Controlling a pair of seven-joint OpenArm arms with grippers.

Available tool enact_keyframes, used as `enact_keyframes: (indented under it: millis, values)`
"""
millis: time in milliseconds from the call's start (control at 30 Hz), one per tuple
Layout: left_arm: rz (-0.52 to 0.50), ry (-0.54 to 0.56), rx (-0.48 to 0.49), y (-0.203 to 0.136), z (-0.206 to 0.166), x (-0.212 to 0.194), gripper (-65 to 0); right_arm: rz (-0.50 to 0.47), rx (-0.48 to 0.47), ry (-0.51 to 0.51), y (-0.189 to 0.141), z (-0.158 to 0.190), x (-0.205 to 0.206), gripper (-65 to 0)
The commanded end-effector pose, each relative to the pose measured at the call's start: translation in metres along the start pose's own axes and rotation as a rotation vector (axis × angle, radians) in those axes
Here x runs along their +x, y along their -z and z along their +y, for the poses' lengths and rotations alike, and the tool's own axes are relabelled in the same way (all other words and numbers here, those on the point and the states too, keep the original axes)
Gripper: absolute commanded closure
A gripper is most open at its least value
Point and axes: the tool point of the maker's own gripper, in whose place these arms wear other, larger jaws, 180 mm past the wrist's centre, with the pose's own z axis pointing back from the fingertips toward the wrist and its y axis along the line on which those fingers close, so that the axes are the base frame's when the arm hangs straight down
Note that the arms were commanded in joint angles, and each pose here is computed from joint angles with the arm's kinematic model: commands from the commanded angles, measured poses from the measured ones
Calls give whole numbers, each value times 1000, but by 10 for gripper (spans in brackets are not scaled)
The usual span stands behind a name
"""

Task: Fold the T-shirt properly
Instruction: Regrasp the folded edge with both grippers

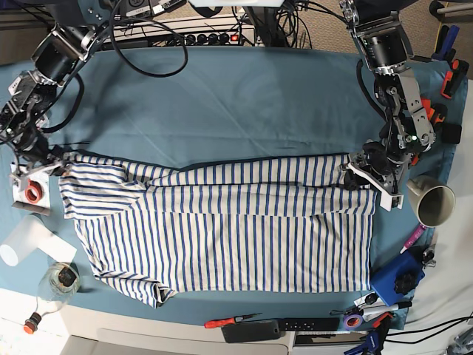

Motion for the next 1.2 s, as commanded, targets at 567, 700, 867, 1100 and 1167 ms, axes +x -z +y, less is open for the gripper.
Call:
enact_keyframes:
  millis: [567, 700, 867, 1100, 1167]
  values:
    - [96, 5, 9, 2, 0, -21, -270, -8, 10, 29, 5, 10, 1, -186]
    - [97, 6, 9, 2, 0, -21, -267, -5, 7, 29, 11, 16, -6, -74]
    - [104, 5, 8, 2, 0, -22, -73, 1, -5, 21, 11, 14, -7, 0]
    - [158, 6, 7, 1, -1, -30, 0, -30, 18, -6, 3, 10, 7, 0]
    - [196, 10, 7, -1, -2, -32, 0, -47, 53, -13, 2, 15, 12, 0]
